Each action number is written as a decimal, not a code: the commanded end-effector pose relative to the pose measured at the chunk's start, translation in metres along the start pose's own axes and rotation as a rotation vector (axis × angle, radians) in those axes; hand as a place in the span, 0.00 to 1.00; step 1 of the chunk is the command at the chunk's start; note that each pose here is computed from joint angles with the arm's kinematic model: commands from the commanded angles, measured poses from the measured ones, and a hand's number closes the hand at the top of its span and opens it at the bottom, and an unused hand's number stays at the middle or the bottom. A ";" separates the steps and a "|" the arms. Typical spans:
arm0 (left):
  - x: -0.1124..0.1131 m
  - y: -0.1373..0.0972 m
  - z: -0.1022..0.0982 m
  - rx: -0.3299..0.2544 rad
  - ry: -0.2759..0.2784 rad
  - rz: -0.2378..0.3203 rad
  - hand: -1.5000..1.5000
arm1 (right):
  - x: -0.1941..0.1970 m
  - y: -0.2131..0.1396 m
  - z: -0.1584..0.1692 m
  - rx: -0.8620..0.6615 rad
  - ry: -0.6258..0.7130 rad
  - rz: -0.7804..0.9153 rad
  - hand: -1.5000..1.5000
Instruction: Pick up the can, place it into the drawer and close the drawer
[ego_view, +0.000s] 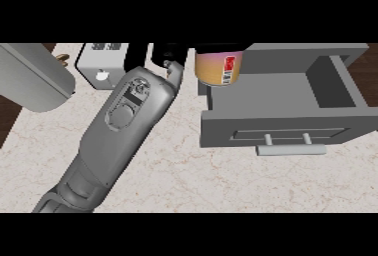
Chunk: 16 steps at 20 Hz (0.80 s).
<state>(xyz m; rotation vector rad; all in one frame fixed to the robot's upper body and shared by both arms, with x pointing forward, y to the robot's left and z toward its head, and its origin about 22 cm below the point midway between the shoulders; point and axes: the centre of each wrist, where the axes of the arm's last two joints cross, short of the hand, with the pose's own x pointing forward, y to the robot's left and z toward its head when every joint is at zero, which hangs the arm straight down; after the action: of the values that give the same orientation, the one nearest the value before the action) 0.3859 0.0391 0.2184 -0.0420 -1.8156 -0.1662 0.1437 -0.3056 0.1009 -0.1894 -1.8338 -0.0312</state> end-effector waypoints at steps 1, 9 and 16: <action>0.010 -0.024 -0.011 0.003 0.009 -0.032 1.00 | 0.012 0.004 0.010 0.005 0.002 -0.017 0.00; 0.021 -0.047 -0.031 0.009 0.042 -0.040 1.00 | -0.005 0.002 -0.008 0.013 0.001 0.005 0.00; 0.023 -0.053 -0.045 0.006 0.049 -0.090 1.00 | -0.001 0.002 -0.013 0.024 -0.004 -0.005 0.00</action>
<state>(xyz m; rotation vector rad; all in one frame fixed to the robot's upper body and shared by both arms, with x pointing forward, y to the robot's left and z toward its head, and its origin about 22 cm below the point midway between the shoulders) 0.4129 -0.0156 0.2453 0.0289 -1.7767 -0.2200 0.1540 -0.3054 0.1016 -0.1687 -1.8361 -0.0139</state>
